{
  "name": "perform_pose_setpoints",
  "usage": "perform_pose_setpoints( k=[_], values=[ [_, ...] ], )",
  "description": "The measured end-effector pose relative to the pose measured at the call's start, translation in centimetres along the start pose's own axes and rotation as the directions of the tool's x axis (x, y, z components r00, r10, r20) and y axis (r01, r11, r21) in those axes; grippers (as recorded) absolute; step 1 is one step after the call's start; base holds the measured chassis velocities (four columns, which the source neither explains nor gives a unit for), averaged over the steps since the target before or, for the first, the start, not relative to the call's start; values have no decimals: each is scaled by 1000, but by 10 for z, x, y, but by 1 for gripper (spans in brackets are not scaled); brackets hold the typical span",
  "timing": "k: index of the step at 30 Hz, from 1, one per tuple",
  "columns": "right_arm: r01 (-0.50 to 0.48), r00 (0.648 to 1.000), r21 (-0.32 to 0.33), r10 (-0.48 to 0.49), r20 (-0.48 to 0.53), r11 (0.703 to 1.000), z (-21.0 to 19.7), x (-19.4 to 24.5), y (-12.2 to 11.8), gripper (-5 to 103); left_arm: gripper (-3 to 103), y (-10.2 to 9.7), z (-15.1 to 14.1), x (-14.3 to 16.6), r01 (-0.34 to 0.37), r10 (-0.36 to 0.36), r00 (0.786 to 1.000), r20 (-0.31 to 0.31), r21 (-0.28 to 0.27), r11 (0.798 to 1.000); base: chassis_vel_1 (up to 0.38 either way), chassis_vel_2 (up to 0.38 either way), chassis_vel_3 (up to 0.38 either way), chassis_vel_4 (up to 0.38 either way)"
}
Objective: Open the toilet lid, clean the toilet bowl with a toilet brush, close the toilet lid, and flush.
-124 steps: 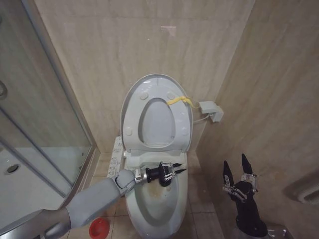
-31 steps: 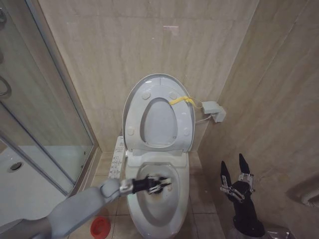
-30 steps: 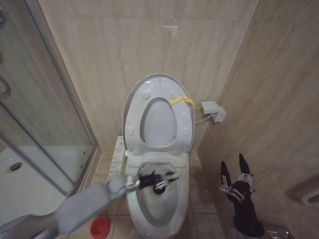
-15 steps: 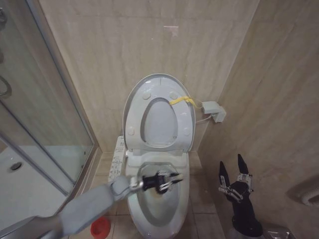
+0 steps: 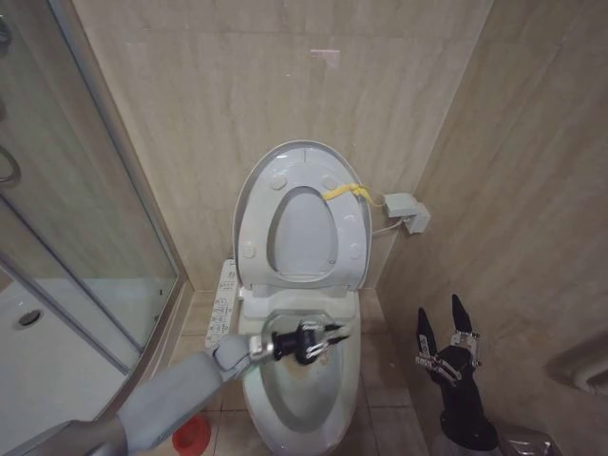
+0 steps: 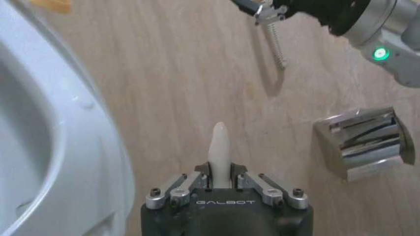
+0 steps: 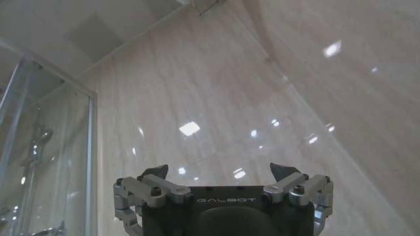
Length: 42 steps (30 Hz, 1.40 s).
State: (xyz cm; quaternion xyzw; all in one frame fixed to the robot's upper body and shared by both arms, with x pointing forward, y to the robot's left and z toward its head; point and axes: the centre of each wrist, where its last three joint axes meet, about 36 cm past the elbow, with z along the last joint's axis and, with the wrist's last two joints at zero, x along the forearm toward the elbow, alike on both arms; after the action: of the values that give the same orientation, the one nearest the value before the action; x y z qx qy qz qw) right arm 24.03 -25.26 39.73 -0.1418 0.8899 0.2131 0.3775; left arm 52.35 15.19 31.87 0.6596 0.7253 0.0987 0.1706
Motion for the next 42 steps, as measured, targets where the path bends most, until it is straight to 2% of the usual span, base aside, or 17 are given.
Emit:
perform_pose_setpoints(
  k=[5, 7, 11, 14, 18, 20, 22, 24, 26, 28, 29, 30, 32, 34, 37, 40, 42],
  values=[
    [6, 1000, -10, -6, 0, 1000, 1, -1, 3, 100, 20, -13, 21, 47, -12, 16, 993, -114, 36, 999, -27, -19, -12, -2],
    [7, 1000, -9, -7, -1, 1000, 1, -1, 3, 100, 20, -14, 18, 42, -18, 22, 994, -103, 39, 999, 20, 28, 16, 19],
    [7, 1000, 2, -7, -2, 1000, 0, -1, 0, 100, 20, -9, -5, -25, -27, 25, 999, 36, 41, 999, 9, 14, 3, 4],
    [7, 1000, 4, -7, -1, 1000, -1, -1, 0, 100, 20, -15, 0, -31, -35, 33, 999, 36, 47, 998, -21, -16, -11, -12],
    [1, 1000, 5, -1, 0, 1000, -2, 0, -1, 100, 20, -34, 32, 15, -49, 57, 994, -95, 80, 996, -10, -18, 16, 17],
    [1, 1000, 4, -1, 0, 1000, -2, 0, -1, 100, 20, -34, 34, 19, -45, 53, 993, -104, 82, 996, 6, -11, 14, 26],
    [1, 1000, 4, -1, 1, 1000, -1, 0, -1, 100, 20, -31, 32, 15, -39, 47, 994, -96, 77, 996, 35, 59, 2, 7],
    [-2, 1000, 5, 2, -1, 1000, 0, 1, -2, 100, 20, -15, 10, -12, -35, 36, 999, -24, 52, 998, 0, 0, 0, 0],
    [-2, 1000, 5, 2, -2, 1000, 0, 1, -2, 100, 20, -7, 2, -15, -38, 39, 999, -11, 36, 999, 0, 0, 0, 0],
    [-1, 1000, 3, 1, -2, 1000, 1, 1, -2, 100, 20, -1, 5, 6, -42, 43, 997, -56, 22, 999, 0, 0, 0, 0],
    [-1, 1000, 2, 1, -3, 1000, 1, 1, -2, 100, 20, -1, 15, 30, -35, 37, 993, -112, 25, 999, 0, 0, 0, 0],
    [-1, 1000, 2, 1, -3, 1000, 1, 1, -2, 100, 20, -1, 15, 30, -35, 37, 993, -112, 25, 999, 0, 0, 0, 0],
    [6, 1000, -7, -6, -4, 1000, 2, 0, -1, 100, 20, -11, 31, 70, -13, 20, 982, -190, 42, 999, 0, 0, 0, 0],
    [8, 1000, -9, -8, -7, 1000, 3, 0, -2, 100, 20, -15, 35, 79, -1, 11, 978, -210, 47, 999, 0, 0, 0, 0],
    [7, 1000, -6, -7, -8, 1000, 3, 0, -4, 100, 20, -13, 29, 57, 3, 5, 987, -161, 50, 999, 0, 0, 0, 0],
    [1, 1000, 1, -1, -4, 1000, 2, 0, -5, 100, 20, 1, -2, -3, -9, 10, 1000, -18, 36, 999, -17, -8, -4, -5],
    [0, 1000, 3, 0, -4, 1000, 1, 0, -5, 100, 20, 1, -7, -10, -15, 15, 1000, -2, 35, 999, -51, -40, -16, -16]
  ],
)
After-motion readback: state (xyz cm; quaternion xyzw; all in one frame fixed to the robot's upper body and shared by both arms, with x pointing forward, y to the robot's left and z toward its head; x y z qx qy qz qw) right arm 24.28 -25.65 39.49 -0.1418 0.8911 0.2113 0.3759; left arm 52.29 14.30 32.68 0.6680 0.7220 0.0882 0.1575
